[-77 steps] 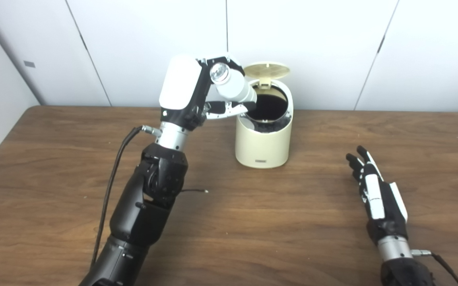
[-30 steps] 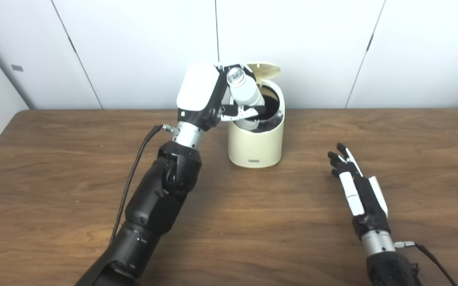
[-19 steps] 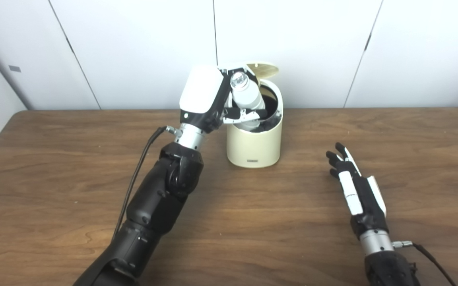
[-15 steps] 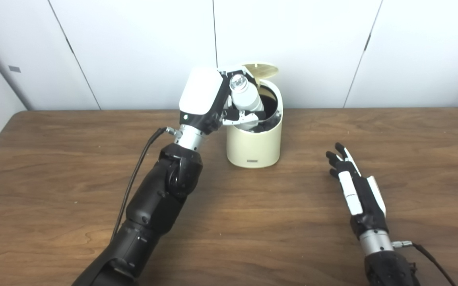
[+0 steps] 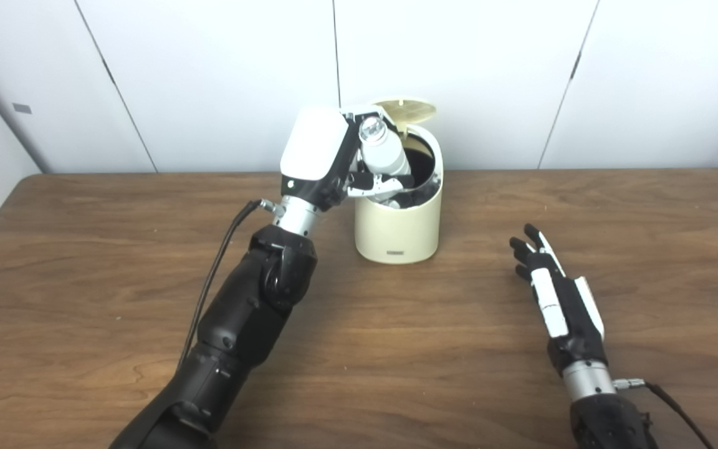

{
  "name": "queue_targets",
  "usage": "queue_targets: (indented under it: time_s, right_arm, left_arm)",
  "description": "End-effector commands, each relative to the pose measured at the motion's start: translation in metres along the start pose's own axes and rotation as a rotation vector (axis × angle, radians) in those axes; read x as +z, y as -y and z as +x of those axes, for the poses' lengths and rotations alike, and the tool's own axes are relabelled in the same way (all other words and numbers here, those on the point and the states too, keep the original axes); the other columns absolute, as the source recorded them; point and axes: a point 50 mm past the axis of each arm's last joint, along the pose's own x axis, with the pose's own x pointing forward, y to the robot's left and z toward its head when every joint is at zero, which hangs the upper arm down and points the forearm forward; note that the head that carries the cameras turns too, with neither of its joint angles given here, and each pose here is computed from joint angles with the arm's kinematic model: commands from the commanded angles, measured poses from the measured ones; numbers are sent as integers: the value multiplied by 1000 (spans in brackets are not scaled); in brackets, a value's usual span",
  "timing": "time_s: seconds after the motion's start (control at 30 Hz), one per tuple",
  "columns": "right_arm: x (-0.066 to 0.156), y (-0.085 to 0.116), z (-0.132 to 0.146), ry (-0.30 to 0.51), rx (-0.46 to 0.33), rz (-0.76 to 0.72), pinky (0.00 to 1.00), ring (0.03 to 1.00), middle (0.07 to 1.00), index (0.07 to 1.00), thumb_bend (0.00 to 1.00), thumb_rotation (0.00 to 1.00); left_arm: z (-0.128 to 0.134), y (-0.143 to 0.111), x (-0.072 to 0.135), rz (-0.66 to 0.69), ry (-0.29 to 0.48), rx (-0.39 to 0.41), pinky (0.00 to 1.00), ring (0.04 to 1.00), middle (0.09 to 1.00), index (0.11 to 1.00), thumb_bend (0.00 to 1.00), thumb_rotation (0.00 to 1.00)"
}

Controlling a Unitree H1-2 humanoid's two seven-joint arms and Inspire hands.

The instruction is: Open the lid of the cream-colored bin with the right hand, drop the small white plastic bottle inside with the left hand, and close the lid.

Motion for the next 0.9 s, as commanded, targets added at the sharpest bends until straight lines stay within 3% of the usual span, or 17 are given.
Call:
queue_targets:
  time_s: [0.0, 0.07, 0.1, 0.13, 0.2, 0.4, 0.87]
  right_arm:
    - [10, -3, 4, 34, 22, 11, 891, 926, 902, 961, 623, 991]
    - [9, -2, 4, 32, 17, 11, 894, 926, 902, 961, 612, 987]
    - [9, -2, 4, 30, 14, 10, 890, 923, 899, 959, 609, 987]
    - [9, -2, 4, 29, 16, 13, 888, 922, 898, 959, 606, 987]
    - [9, -1, 4, 26, 19, 15, 890, 927, 903, 965, 597, 994]
    - [9, 1, 4, 23, 15, 21, 883, 920, 894, 965, 590, 987]
    - [7, 4, 4, 12, 10, -3, 851, 911, 888, 964, 610, 1000]
  left_arm:
    - [22, -20, 10, -1, 39, 44, 351, 381, 459, 529, 498, 0]
    - [22, -22, 11, -6, 32, 24, 331, 393, 412, 517, 515, 0]
    - [21, -22, 11, -6, 32, 18, 333, 396, 447, 531, 753, 43]
    - [22, -23, 12, -6, 34, 13, 333, 397, 471, 540, 900, 78]
    - [22, -24, 14, -9, 38, -3, 347, 406, 487, 549, 975, 123]
    - [20, -24, 19, -41, 77, -33, 461, 492, 533, 540, 1000, 192]
    - [17, -25, 17, -61, 76, -26, 451, 475, 527, 537, 1000, 204]
